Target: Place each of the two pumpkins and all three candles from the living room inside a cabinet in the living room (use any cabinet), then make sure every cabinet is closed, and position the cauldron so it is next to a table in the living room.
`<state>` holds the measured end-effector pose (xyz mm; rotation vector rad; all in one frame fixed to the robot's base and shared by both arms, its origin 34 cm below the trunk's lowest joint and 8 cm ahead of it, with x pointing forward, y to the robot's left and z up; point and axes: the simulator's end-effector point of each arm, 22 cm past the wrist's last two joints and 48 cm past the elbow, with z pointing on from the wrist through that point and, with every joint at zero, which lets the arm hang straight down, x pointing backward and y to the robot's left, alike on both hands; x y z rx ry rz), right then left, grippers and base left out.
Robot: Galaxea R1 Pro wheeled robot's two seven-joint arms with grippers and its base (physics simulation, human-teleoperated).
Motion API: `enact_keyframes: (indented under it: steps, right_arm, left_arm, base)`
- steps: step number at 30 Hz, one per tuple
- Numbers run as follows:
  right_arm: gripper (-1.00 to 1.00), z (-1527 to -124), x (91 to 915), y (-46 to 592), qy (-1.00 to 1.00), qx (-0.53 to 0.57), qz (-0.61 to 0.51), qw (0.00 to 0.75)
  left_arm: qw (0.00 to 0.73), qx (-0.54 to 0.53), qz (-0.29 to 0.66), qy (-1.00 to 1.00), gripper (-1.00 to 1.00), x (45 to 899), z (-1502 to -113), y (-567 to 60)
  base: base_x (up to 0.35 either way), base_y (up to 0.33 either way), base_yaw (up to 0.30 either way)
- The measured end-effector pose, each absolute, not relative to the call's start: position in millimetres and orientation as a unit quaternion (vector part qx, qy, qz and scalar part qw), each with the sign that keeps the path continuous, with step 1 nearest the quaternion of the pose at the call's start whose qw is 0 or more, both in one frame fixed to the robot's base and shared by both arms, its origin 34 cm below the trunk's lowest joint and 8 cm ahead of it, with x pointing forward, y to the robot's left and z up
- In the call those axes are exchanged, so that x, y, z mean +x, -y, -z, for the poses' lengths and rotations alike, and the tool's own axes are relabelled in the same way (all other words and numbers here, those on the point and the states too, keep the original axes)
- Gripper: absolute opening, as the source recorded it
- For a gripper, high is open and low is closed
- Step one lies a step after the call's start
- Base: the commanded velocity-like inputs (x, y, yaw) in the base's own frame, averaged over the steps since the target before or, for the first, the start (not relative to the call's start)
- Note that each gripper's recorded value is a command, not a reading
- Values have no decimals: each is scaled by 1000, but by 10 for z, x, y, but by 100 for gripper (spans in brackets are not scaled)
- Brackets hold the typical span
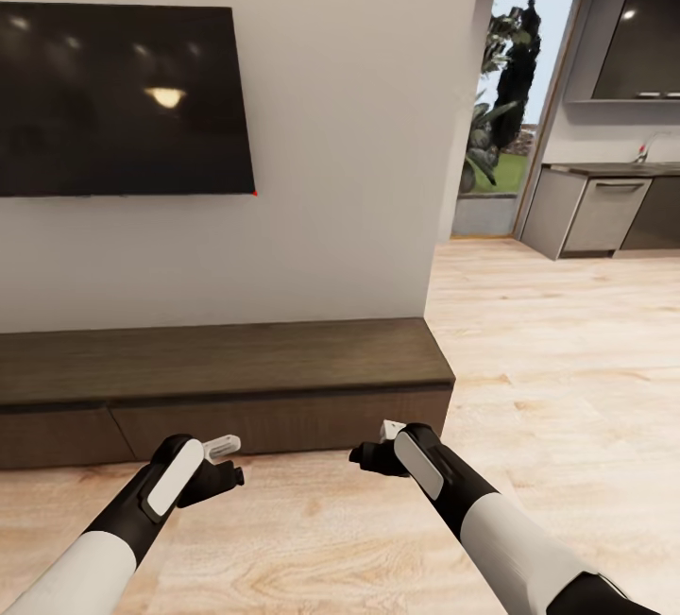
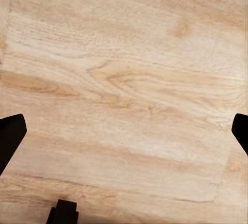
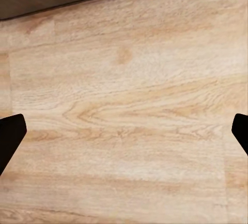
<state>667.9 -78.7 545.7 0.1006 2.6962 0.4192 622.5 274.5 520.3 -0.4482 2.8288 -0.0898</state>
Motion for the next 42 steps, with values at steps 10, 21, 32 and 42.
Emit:
enact_keyframes:
  steps: [10, 21, 32, 42]
  right_arm:
    - [100, -5663, 6720, 788, -966, 36, -150, 206]
    - [100, -5870, 6760, 830, -967, 37, -147, 207]
    - [100, -5873, 6655, 981, -973, 44, -128, 186]
    - [100, -5928, 6544, 1033, -977, 47, -121, 170]
  left_arm:
    - [137, -154, 31, -978, 100, 6258, -5406, -2736]
    - [137, -152, 30, -978, 100, 6286, -5619, -2729]
    - [106, -154, 9, -982, 100, 6096, -5608, -2855]
    - [75, -139, -10, -987, 100, 5888, -5585, -2849]
  base:
    - [0, 0, 0]
    - [0, 0, 0]
    - [0, 0, 0]
    - [0, 0, 0]
